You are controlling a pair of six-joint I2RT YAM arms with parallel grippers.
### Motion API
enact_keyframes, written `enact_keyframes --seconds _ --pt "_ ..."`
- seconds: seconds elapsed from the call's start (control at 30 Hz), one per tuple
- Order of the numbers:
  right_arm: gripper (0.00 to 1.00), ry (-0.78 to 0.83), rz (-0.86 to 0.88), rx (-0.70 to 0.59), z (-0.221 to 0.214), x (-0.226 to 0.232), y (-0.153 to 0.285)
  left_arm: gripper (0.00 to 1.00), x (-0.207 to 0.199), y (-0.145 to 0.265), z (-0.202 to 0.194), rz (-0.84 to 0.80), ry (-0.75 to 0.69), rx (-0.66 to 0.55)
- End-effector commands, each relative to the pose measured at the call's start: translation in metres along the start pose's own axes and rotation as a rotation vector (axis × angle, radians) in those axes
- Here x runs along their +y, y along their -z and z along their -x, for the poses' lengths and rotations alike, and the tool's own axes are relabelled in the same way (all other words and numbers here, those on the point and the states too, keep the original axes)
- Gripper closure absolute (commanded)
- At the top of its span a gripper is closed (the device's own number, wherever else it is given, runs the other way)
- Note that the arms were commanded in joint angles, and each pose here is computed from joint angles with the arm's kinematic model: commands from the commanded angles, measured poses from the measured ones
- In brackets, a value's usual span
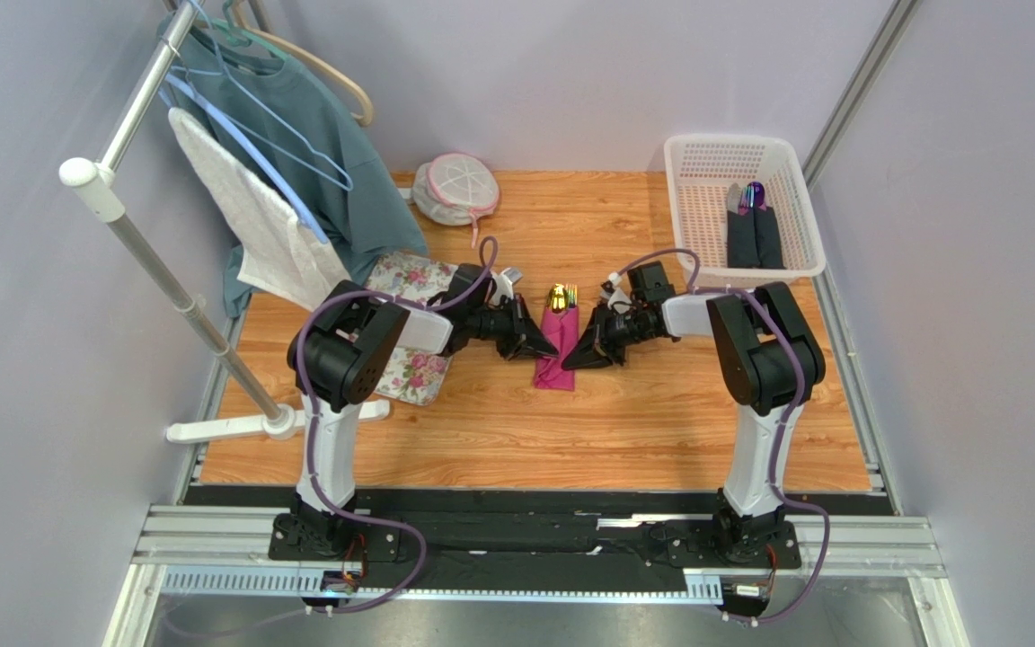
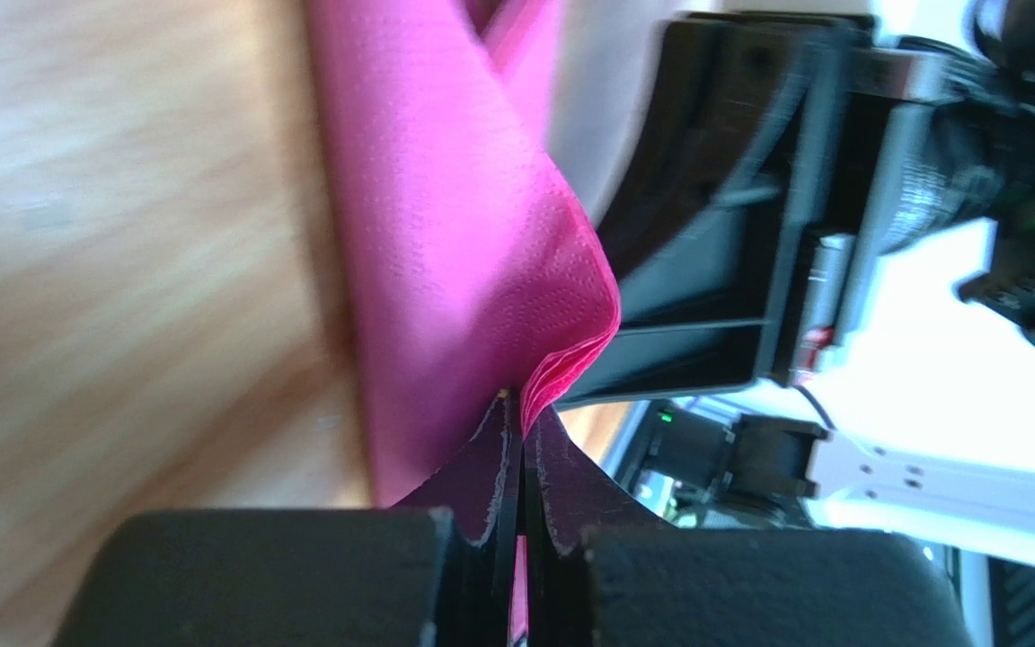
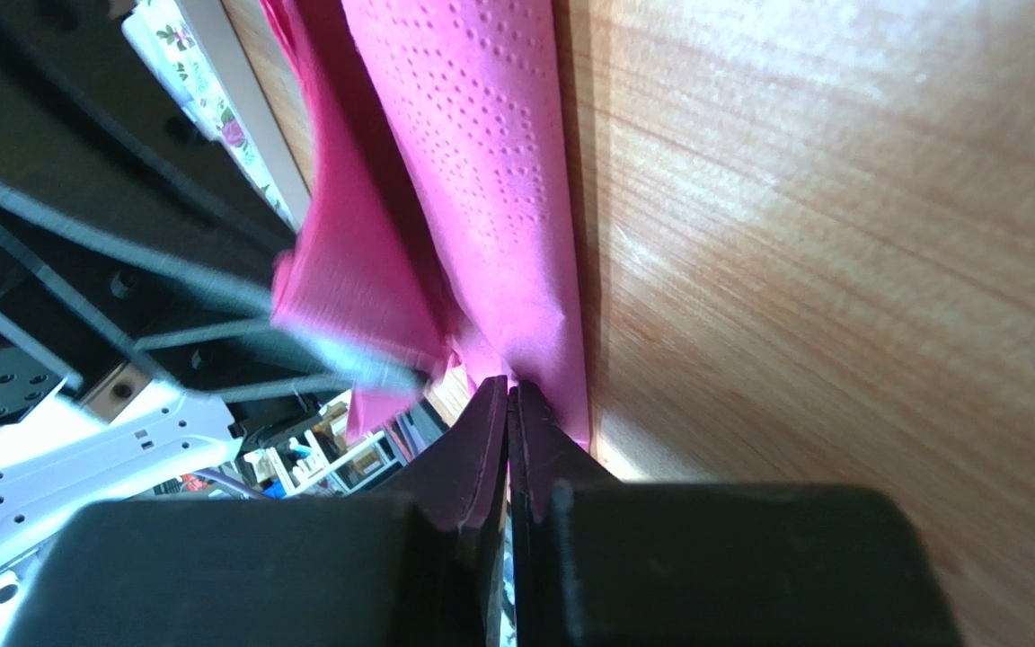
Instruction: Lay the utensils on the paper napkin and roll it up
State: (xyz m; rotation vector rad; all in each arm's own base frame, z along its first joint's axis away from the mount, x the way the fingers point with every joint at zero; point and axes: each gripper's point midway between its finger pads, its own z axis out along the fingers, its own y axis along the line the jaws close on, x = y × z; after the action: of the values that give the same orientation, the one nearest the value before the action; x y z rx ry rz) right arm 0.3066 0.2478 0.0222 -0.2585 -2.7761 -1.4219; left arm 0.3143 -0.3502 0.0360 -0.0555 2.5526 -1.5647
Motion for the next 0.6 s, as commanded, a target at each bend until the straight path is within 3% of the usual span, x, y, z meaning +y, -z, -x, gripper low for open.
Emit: enact_keyframes --seconds 0.0,0.57 --pt "0.97 0.021 -0.108 -0.023 0.004 -0.027 -0.012 1.00 -0.048 0.001 -0.001 -0.148 -0.062 -0.002" --pt "0.97 0.019 -0.100 -0.008 0.002 -0.025 -0.013 1.00 -0.023 -0.027 -0.004 -0.169 0.031 0.009"
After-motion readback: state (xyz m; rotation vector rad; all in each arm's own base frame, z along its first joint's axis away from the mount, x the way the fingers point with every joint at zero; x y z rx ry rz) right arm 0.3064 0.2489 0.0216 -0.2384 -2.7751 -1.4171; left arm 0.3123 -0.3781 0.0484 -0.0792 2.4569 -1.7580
